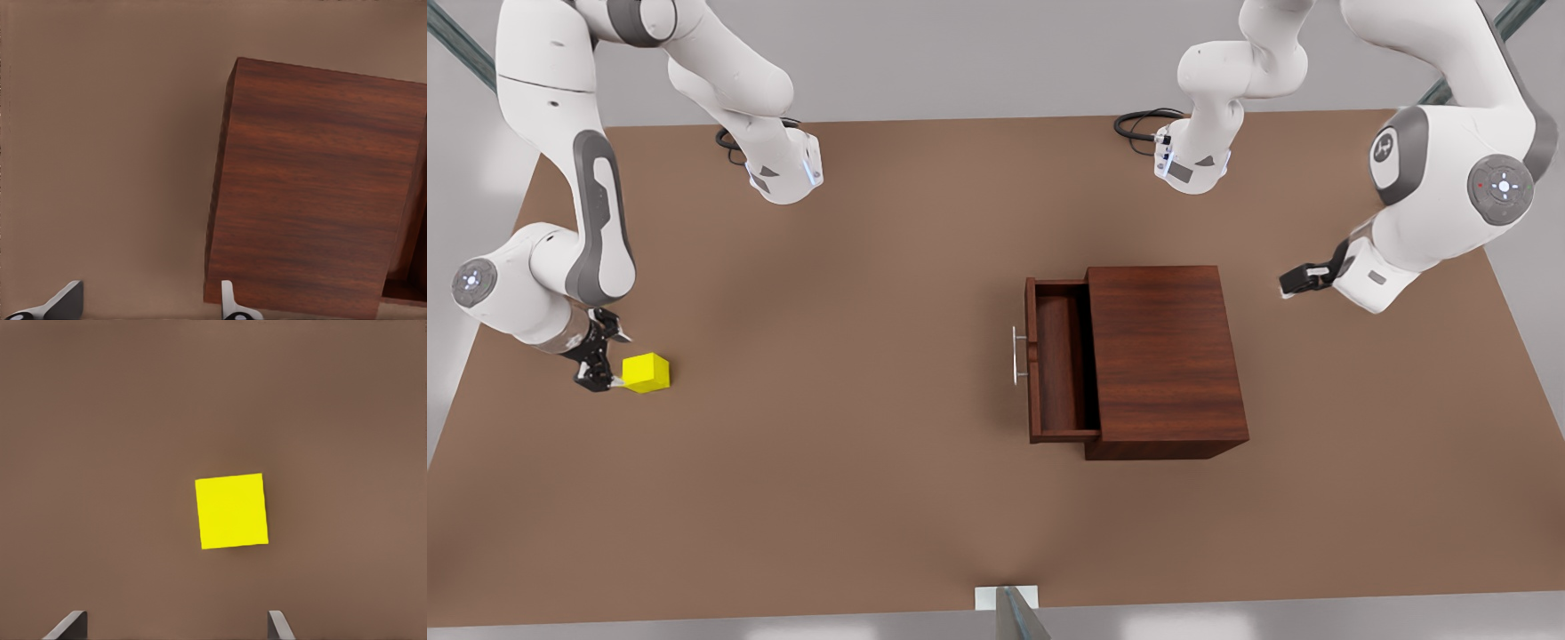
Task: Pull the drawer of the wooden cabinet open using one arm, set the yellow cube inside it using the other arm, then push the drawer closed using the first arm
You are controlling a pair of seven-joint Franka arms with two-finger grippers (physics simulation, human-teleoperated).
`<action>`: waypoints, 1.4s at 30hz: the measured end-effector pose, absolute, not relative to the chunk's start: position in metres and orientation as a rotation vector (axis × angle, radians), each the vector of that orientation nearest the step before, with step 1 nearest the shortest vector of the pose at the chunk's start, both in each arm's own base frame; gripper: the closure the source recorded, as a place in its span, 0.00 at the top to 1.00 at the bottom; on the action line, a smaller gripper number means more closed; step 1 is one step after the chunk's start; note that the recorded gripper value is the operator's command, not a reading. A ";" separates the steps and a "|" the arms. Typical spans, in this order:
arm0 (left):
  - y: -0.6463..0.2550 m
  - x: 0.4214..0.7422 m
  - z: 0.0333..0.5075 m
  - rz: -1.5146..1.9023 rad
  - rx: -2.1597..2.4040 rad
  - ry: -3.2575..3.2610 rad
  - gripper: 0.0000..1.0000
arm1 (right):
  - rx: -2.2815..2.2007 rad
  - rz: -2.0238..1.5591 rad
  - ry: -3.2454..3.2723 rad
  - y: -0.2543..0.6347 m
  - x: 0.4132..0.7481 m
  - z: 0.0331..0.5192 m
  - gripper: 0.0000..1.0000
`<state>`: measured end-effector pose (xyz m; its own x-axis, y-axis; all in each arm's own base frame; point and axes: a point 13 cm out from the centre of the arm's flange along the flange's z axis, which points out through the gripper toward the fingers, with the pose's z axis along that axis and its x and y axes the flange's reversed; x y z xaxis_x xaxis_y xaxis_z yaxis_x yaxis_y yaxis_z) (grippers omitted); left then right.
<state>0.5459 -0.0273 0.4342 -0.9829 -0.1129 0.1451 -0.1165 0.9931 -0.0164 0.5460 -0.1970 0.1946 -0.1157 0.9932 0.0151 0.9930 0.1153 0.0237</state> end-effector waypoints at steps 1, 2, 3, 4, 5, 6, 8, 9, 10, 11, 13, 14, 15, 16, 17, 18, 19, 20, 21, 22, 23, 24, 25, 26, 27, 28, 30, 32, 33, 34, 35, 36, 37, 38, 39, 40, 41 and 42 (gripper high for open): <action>-0.023 0.546 0.434 0.039 0.173 -2.992 1.00 | 2.099 0.034 2.327 -0.203 0.544 0.191 1.00; -0.019 0.546 0.434 0.041 0.171 -2.991 1.00 | 2.112 0.027 2.311 -0.209 0.543 0.188 1.00; -0.017 0.546 0.434 0.043 0.166 -2.991 1.00 | 2.121 0.022 2.299 -0.213 0.542 0.185 1.00; -0.016 0.546 0.434 0.043 0.157 -2.991 1.00 | 2.123 0.014 2.293 -0.215 0.542 0.183 1.00; -0.017 0.545 0.433 0.044 0.146 -2.989 1.00 | 2.125 0.006 2.291 -0.216 0.542 0.179 1.00; -0.018 0.545 0.433 0.044 0.133 -2.989 1.00 | 2.126 -0.002 2.292 -0.216 0.542 0.175 1.00; -0.024 0.545 0.433 0.045 0.102 -2.991 1.00 | 2.122 -0.021 2.299 -0.216 0.541 0.167 1.00; -0.028 0.545 0.433 0.046 0.086 -2.992 1.00 | 2.122 -0.027 2.301 -0.216 0.541 0.164 1.00; -0.031 0.546 0.434 0.047 0.072 -2.995 1.00 | 2.124 -0.029 2.305 -0.216 0.540 0.160 1.00; -0.035 0.547 0.433 0.049 0.059 -2.997 1.00 | 2.124 -0.029 2.310 -0.216 0.540 0.156 1.00; -0.038 0.548 0.431 0.049 0.041 -3.000 1.00 | 2.124 -0.028 2.318 -0.218 0.539 0.147 1.00; -0.037 0.549 0.431 0.049 0.039 -3.000 1.00 | 2.120 -0.030 2.325 -0.218 0.539 0.143 1.00; -0.035 0.549 0.430 0.049 0.041 -3.001 1.00 | 2.117 -0.033 2.331 -0.217 0.539 0.138 1.00; -0.032 0.549 0.430 0.049 0.047 -3.002 1.00 | 2.114 -0.042 2.338 -0.218 0.538 0.132 1.00; -0.028 0.550 0.430 0.050 0.053 -3.003 1.00 | 2.112 -0.046 2.343 -0.218 0.538 0.127 1.00; -0.024 0.550 0.430 0.050 0.061 -3.004 1.00 | 2.108 -0.050 2.347 -0.219 0.537 0.123 1.00; -0.020 0.551 0.430 0.051 0.068 -3.005 1.00 | 2.104 -0.054 2.352 -0.219 0.537 0.119 1.00; -0.017 0.551 0.430 0.052 0.073 -3.005 1.00 | 2.097 -0.059 2.358 -0.219 0.537 0.115 1.00; -0.015 0.550 0.429 0.052 0.075 -3.004 1.00 | 2.092 -0.064 2.362 -0.219 0.537 0.112 1.00; -0.015 0.550 0.429 0.053 0.074 -3.004 1.00 | 2.090 -0.066 2.365 -0.220 0.536 0.108 1.00; -0.016 0.550 0.429 0.053 0.069 -3.004 1.00 | 2.090 -0.062 2.370 -0.221 0.535 0.104 1.00; -0.018 0.550 0.429 0.052 0.061 -3.004 1.00 | 2.087 -0.058 2.376 -0.222 0.534 0.100 1.00; -0.021 0.549 0.429 0.052 0.051 -3.003 1.00 | 2.082 -0.056 2.380 -0.222 0.534 0.099 1.00; -0.025 0.550 0.429 0.051 0.038 -3.004 1.00 | 2.076 -0.057 2.385 -0.222 0.534 0.097 1.00; -0.029 0.550 0.430 0.049 0.024 -3.006 1.00 | 2.069 -0.063 2.388 -0.223 0.534 0.096 1.00; -0.033 0.550 0.430 0.048 0.010 -3.006 1.00 | 2.065 -0.066 2.390 -0.225 0.533 0.094 1.00; -0.039 0.549 0.431 0.035 -0.015 -3.007 1.00 | 2.058 -0.073 2.397 -0.229 0.531 0.090 1.00; -0.041 0.548 0.431 0.024 -0.030 -3.006 1.00 | 2.045 -0.083 2.408 -0.231 0.529 0.087 1.00; -0.041 0.548 0.431 0.021 -0.033 -3.006 1.00 | 2.039 -0.088 2.413 -0.232 0.528 0.085 1.00; -0.040 0.548 0.430 0.018 -0.034 -3.006 1.00 | 2.032 -0.096 2.420 -0.233 0.527 0.083 1.00; -0.039 0.548 0.430 0.017 -0.032 -3.005 1.00 | 2.026 -0.101 2.425 -0.234 0.525 0.081 1.00; -0.037 0.548 0.430 0.016 -0.030 -3.005 1.00 | 2.019 -0.105 2.433 -0.233 0.525 0.079 1.00; -0.035 0.548 0.430 0.015 -0.026 -3.004 1.00 | 2.012 -0.108 2.442 -0.232 0.524 0.077 1.00; -0.034 0.548 0.430 0.015 -0.022 -3.004 1.00 | 2.005 -0.110 2.450 -0.230 0.524 0.075 1.00; -0.032 0.548 0.430 0.015 -0.019 -3.005 1.00 | 1.996 -0.114 2.461 -0.228 0.524 0.072 1.00; -0.031 0.548 0.431 0.014 -0.017 -3.006 1.00 | 1.988 -0.119 2.471 -0.226 0.524 0.068 1.00; -0.030 0.549 0.432 0.014 -0.016 -3.008 1.00 | 1.978 -0.126 2.480 -0.226 0.523 0.065 1.00; -0.031 0.549 0.432 0.014 -0.018 -3.008 1.00 | 1.969 -0.134 2.487 -0.226 0.522 0.062 1.00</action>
